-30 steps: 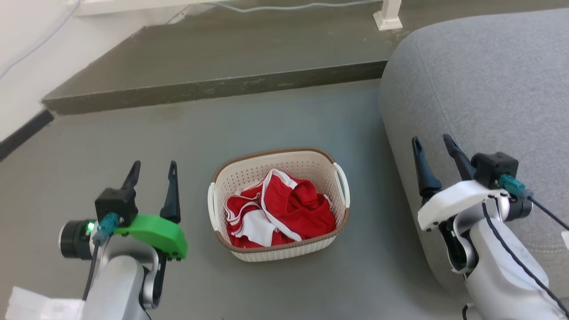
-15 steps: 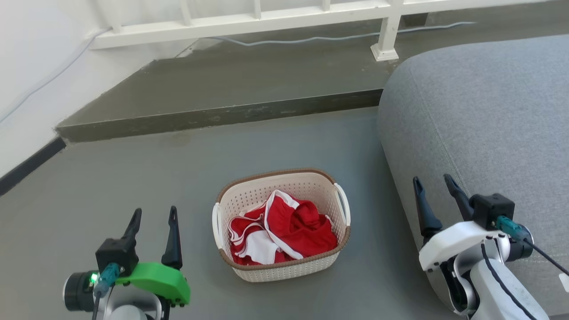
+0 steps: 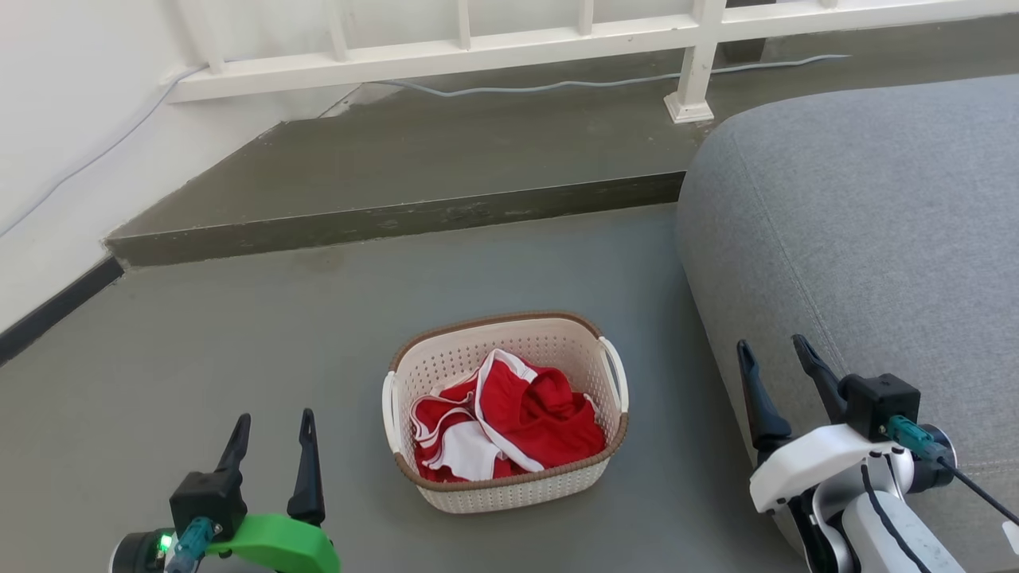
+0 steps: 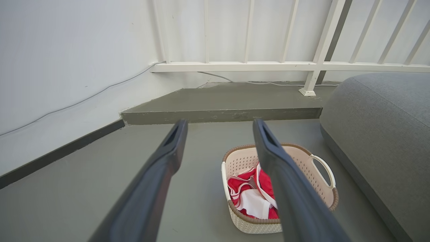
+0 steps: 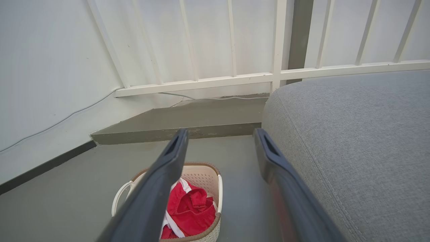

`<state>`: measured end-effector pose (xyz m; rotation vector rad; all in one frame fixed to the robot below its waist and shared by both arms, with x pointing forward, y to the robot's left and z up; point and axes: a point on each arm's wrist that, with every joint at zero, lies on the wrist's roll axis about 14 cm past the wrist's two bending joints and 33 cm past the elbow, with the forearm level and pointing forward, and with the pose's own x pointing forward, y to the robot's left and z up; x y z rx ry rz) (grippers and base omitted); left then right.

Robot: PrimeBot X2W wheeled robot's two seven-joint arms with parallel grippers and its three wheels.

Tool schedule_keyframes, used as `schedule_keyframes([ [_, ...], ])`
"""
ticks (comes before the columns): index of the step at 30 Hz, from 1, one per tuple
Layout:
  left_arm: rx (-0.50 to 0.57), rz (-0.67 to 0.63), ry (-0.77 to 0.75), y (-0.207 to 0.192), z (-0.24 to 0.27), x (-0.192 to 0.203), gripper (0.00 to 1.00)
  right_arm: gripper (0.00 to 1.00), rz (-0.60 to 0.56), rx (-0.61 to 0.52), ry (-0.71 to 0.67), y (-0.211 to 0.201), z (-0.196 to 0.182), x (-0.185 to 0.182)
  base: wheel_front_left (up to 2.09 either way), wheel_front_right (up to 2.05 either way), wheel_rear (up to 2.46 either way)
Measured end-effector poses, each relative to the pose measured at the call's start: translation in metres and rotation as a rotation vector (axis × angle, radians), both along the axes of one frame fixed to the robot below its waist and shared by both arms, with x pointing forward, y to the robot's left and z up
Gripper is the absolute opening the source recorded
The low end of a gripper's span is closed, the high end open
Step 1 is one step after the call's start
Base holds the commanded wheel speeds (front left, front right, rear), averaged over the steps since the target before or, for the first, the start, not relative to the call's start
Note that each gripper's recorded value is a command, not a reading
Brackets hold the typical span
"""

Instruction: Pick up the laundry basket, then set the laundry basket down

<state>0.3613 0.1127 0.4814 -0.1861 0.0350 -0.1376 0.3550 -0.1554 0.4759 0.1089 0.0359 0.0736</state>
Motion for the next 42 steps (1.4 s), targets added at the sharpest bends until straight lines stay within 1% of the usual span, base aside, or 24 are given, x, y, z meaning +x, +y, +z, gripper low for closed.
schedule_keyframes([
  [10, 0.013, -0.002, -0.004, 0.0, 0.0, -0.007, 1.0, 1.0, 0.001, -0.003, -0.016, 0.001, 0.004, -0.004, 0.0, 0.0, 0.0],
  [27, 0.024, -0.005, -0.008, -0.002, 0.0, -0.01, 1.0, 1.0, -0.002, 0.005, -0.004, 0.001, 0.0, -0.012, 0.0, 0.0, 0.0],
  [28, 0.023, -0.006, -0.007, -0.003, -0.001, -0.01, 0.0, 0.0, -0.001, 0.006, -0.002, 0.001, -0.001, -0.012, 0.0, 0.0, 0.0],
  [32, 0.027, -0.015, 0.045, -0.007, -0.016, -0.015, 0.0, 0.0, -0.004, 0.015, 0.06, 0.004, -0.02, -0.022, 0.0, 0.0, 0.0],
  [33, 0.012, -0.012, 0.058, -0.007, -0.019, -0.017, 0.0, 0.0, -0.012, 0.029, 0.083, 0.002, -0.027, -0.027, 0.0, 0.0, 0.0],
  [38, -0.039, 0.001, 0.085, -0.004, -0.022, -0.019, 0.0, 0.0, -0.024, 0.077, 0.094, 0.001, -0.027, -0.025, 0.0, 0.0, 0.0],
  [42, -0.096, 0.018, 0.107, 0.0, -0.024, -0.018, 0.0, 0.0, -0.046, 0.143, 0.108, -0.002, -0.028, -0.023, 0.0, 0.0, 0.0],
])
